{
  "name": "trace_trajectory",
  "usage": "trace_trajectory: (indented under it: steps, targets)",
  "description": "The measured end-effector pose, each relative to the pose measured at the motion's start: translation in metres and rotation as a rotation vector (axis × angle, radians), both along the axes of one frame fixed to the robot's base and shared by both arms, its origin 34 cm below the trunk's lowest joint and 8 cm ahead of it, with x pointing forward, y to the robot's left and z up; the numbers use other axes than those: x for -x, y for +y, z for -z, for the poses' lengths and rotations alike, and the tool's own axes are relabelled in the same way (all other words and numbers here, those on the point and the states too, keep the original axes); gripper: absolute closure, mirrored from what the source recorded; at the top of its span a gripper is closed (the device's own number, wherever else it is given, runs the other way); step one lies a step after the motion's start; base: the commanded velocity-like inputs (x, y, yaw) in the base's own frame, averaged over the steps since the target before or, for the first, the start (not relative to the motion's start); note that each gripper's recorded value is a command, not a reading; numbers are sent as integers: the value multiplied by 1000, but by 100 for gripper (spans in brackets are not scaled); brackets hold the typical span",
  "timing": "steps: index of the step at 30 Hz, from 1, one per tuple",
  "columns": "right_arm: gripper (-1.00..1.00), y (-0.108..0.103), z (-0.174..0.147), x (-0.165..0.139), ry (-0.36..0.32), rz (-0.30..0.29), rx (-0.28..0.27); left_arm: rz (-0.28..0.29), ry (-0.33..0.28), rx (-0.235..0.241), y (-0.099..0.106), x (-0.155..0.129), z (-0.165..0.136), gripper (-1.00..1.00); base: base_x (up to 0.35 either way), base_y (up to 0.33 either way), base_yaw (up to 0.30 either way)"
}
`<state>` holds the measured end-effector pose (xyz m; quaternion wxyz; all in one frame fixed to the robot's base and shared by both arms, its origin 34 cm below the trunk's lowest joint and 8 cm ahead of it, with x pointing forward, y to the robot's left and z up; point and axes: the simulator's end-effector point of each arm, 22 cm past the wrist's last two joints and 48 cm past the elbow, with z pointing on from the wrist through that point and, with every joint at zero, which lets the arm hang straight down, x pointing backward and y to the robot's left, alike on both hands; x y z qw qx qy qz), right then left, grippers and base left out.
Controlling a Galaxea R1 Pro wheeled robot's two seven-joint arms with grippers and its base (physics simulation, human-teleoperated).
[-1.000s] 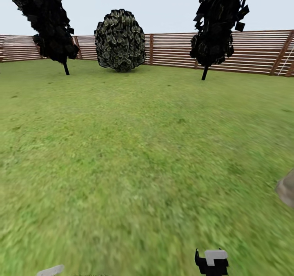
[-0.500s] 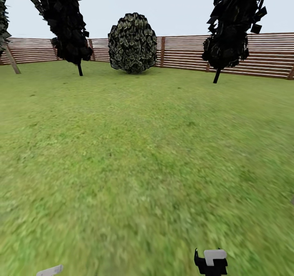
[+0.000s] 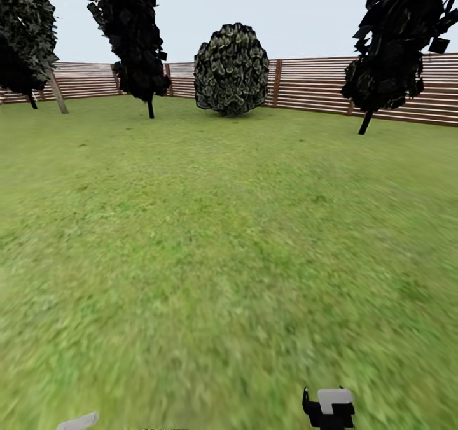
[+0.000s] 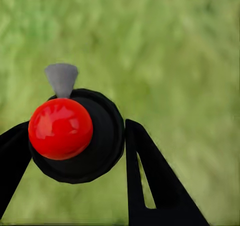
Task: In the garden, pick up the pesticide atomizer on the floor and spray pesticide onto both trees until each tree trunk is fully covered.
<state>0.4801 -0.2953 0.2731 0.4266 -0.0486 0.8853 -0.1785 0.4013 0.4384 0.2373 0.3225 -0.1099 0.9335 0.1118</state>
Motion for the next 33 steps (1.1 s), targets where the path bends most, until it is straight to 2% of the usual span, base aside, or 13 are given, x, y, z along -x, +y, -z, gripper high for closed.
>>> trace_trajectory:
  steps: [33]
  targets:
    - [-100, 1, -11, -8, -29, -3, 0, 0, -30, 0, 0, -9, -9, 100, 0, 0, 237]
